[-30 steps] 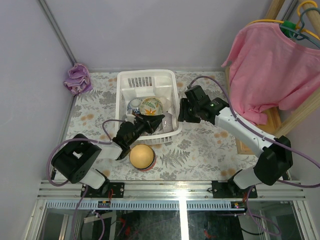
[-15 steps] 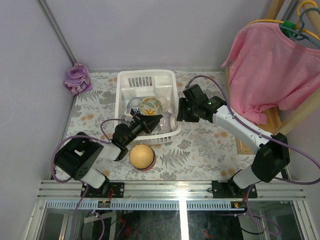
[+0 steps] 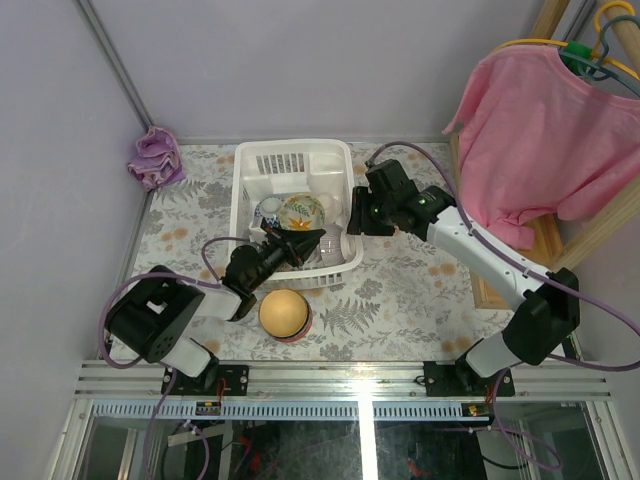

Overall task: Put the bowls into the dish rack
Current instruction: Adjust the bowl in the dish rack.

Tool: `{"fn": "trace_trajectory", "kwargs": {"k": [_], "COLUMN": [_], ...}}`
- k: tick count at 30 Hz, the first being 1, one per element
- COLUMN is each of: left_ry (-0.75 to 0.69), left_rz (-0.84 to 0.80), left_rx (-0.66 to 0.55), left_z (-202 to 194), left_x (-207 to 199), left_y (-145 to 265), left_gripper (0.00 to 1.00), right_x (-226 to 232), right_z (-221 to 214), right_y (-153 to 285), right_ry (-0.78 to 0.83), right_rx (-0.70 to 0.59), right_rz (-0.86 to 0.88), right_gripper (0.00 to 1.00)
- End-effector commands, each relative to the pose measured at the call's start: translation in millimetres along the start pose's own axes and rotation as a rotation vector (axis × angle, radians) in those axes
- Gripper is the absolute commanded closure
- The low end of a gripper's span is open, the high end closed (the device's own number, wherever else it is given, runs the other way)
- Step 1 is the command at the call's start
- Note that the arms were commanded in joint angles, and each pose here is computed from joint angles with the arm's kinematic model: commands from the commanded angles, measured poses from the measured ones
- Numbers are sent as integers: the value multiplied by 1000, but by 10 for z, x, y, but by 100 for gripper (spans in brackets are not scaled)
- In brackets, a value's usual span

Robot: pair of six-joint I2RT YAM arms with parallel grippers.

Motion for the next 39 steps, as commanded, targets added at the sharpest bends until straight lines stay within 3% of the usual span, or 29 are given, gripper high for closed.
{"fn": "trace_trajectory", "kwargs": {"k": [1,8,16,39], "left_ry": [95,96,97,33], "left_rz": [82,79,82,295], "left_rx": [-136,-149,-148,-135], "left_z": [303,316,317,442], "left_x": [208,200,203,529], "left_y": [57,71,59,79], "left_gripper": [100,100,100,100], "right_x": [180,325,427,552], "right_z": [30,-60,-118,252], "right_y": [149,69,-46,-42], "right_ry": [-2,-7,-36,-17], "right_rx": [-36,-2,10,-44], "right_rz": [113,189,239,233], "right_gripper": [47,50,77,82]}}
Point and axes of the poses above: each gripper's point midway between its finger pads, its own y axis back along the fingers, its own x axis along the line the jaws close on, z = x × y, the point moved 4 cm from there along y, back along the fingers, and after that the axes turned 14 degrees about y, right-handed, at the moved point
